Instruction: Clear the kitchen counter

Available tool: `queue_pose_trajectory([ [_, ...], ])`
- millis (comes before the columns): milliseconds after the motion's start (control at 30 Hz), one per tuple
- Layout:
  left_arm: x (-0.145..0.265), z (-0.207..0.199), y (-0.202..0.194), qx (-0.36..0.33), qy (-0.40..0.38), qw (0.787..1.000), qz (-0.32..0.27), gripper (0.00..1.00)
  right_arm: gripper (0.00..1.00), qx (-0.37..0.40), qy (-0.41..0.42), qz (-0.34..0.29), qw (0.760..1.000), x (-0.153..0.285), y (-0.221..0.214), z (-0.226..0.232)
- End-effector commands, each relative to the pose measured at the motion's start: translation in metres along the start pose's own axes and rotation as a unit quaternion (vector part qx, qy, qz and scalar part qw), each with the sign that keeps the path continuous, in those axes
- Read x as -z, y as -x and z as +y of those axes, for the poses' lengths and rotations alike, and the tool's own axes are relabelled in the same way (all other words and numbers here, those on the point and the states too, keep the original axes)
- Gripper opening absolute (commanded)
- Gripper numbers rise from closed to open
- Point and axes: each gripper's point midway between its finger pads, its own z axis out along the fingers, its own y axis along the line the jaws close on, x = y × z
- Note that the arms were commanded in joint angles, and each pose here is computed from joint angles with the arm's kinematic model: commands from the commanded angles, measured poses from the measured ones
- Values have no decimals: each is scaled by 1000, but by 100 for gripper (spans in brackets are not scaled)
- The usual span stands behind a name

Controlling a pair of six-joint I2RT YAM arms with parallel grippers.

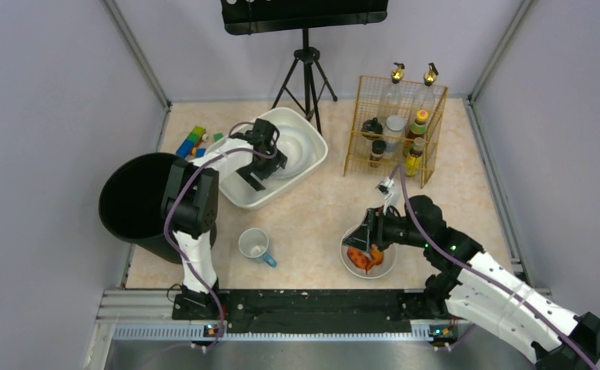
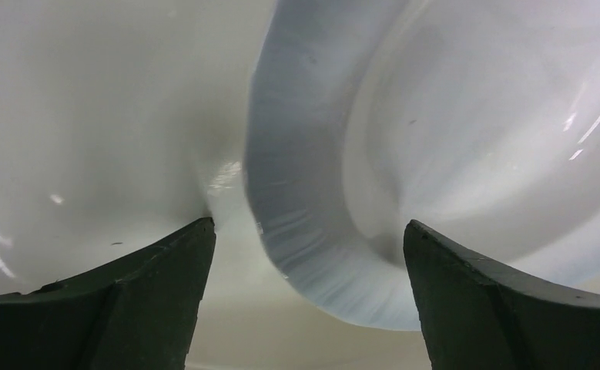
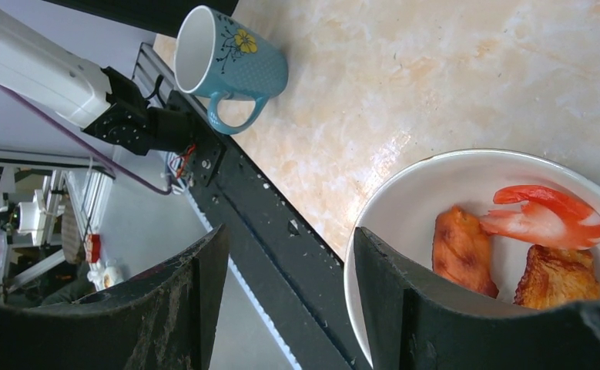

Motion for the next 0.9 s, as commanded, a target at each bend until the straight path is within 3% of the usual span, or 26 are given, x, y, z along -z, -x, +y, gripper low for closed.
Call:
queue_pose_trajectory([
  [0,8,49,-10,-54,78,995,17,99,60,14,14,-16,1000,1,15,14],
  [333,79,35,10,-93,14,995,-27,99,60,46,-115,-39,992,15,49,-10],
  [567,124,15,1,-175,-54,982,-44,97,62,49,-231,-64,970,37,65,-40],
  [733,164,-2,-32,-273,-91,957,-45,96,62,25,-273,-70,959,48,62,-57],
  [867,175,-2,-92,-332,-118,936,-1,96,63,12,-311,-85,947,63,63,-71],
])
